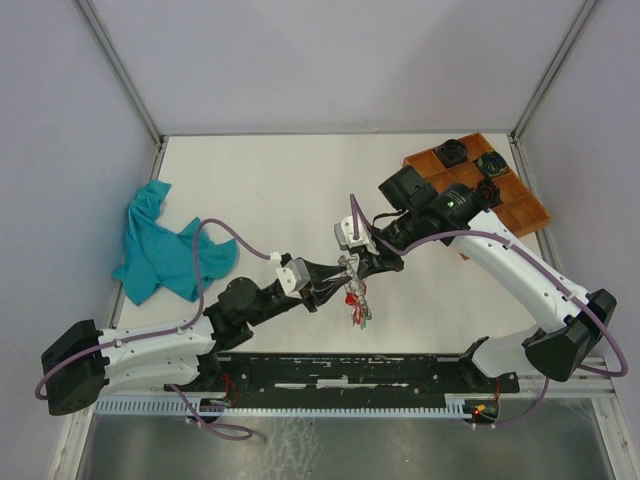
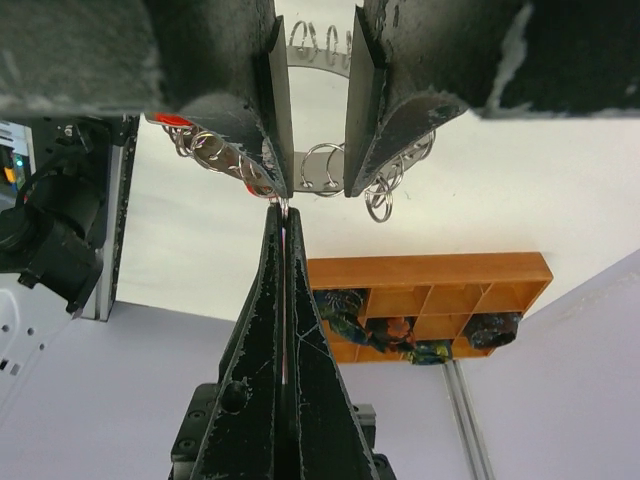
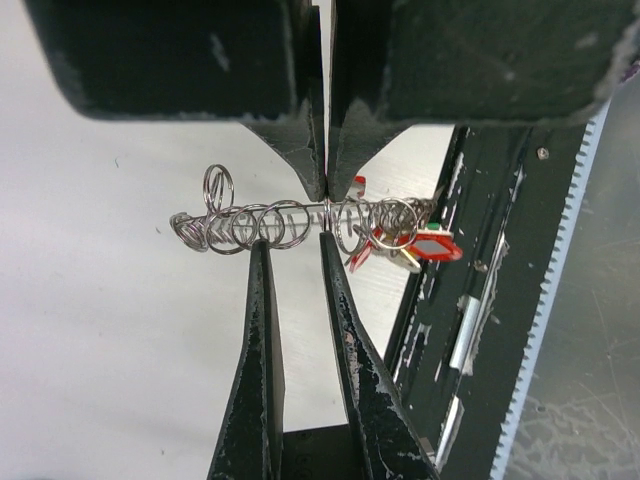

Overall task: Remove the keys from the keyring
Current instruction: Remove the key from the keyring.

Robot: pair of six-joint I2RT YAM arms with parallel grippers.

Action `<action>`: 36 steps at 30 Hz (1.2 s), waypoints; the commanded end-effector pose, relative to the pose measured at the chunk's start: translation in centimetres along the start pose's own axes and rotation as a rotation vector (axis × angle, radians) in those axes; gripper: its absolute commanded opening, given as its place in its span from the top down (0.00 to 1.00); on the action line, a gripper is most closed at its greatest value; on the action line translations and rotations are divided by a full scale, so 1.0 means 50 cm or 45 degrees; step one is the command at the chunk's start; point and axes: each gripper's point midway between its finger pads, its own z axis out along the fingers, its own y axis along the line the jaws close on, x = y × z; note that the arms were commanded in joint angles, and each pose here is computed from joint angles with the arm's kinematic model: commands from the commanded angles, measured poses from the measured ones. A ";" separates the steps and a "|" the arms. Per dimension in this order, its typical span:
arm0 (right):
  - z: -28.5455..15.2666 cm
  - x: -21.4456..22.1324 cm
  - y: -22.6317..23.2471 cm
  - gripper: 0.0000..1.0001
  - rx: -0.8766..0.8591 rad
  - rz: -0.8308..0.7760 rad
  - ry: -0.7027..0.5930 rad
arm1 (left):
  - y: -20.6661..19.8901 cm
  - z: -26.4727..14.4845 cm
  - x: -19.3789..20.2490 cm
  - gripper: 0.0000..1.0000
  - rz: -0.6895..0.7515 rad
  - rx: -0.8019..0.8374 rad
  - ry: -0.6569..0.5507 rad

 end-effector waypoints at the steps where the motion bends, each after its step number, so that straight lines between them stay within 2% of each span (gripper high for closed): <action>1: -0.025 -0.018 -0.017 0.99 0.066 -0.067 0.042 | -0.006 0.027 -0.030 0.66 0.119 0.049 -0.030; 9: -0.027 -0.013 -0.019 0.99 0.076 -0.069 0.066 | -0.026 0.038 -0.030 0.68 0.123 0.114 -0.046; 21: -0.016 -0.016 -0.010 0.99 0.044 -0.077 0.071 | -0.011 0.048 -0.023 0.72 0.131 0.065 -0.028; 28: -0.016 -0.017 -0.008 0.99 0.040 -0.079 0.067 | -0.012 0.027 -0.054 0.72 0.132 0.065 -0.090; 36: -0.014 -0.019 -0.005 0.99 0.027 -0.080 0.063 | -0.021 0.026 -0.035 0.71 0.153 0.106 -0.017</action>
